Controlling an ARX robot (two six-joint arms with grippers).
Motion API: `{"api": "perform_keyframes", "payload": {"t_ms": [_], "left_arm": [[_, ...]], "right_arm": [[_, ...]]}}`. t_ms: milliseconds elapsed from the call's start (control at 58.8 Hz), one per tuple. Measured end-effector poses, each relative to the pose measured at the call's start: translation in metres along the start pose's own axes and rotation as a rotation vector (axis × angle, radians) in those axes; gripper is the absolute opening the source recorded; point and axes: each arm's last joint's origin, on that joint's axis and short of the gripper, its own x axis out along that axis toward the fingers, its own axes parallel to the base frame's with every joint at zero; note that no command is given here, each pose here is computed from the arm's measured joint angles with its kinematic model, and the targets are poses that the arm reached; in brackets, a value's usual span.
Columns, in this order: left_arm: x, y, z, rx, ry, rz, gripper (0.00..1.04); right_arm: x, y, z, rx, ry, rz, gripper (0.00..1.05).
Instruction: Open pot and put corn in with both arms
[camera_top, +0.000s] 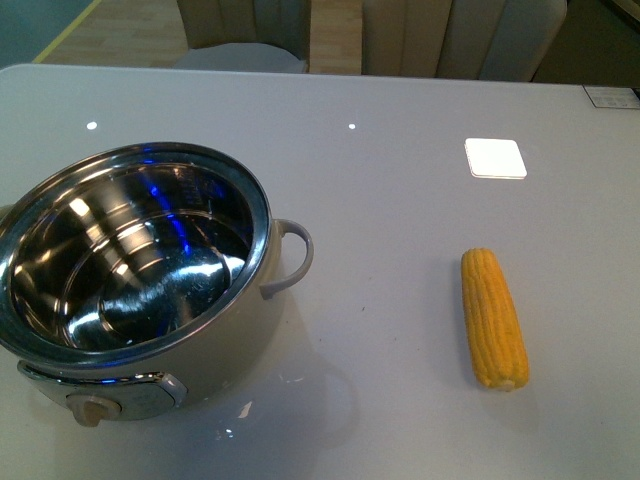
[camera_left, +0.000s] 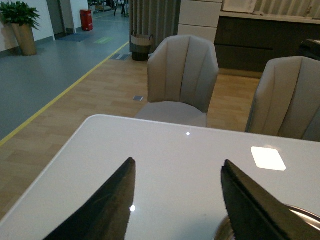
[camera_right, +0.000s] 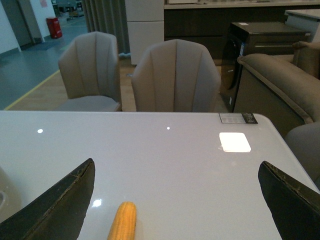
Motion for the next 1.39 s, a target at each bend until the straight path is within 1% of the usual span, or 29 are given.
{"api": "perform_keyframes", "payload": {"t_ms": [102,119,170,221,476,765,816,884,1394], "left_arm": [[-0.013,-0.017,0.0,0.008,-0.002,0.0,0.28],[-0.018,-0.023,0.0,0.009,-0.001,0.0,0.21],[-0.025,-0.03,-0.001,0.01,0.001,0.002,0.1],[-0.03,-0.035,-0.001,0.01,0.003,0.002,0.03],[-0.053,-0.055,-0.001,0.015,0.001,-0.002,0.03],[-0.071,-0.067,0.0,0.017,-0.003,-0.006,0.03],[-0.073,-0.071,0.0,0.017,-0.003,0.019,0.03],[-0.078,-0.077,0.002,0.02,-0.013,-0.009,0.03],[-0.096,-0.078,0.006,0.02,-0.028,-0.007,0.03]], "right_arm": [[0.0,0.0,0.0,0.0,0.0,0.0,0.96],[0.0,0.0,0.0,0.0,0.0,0.0,0.96],[0.0,0.0,0.0,0.0,0.0,0.0,0.96],[0.0,0.0,0.0,0.0,0.0,0.0,0.96],[0.0,0.0,0.0,0.0,0.0,0.0,0.96],[0.0,0.0,0.0,0.0,0.0,0.0,0.96],[0.0,0.0,0.0,0.0,0.0,0.001,0.96],[0.0,0.0,0.0,0.0,0.0,0.001,0.96],[0.0,0.0,0.0,0.0,0.0,0.001,0.96]]}}
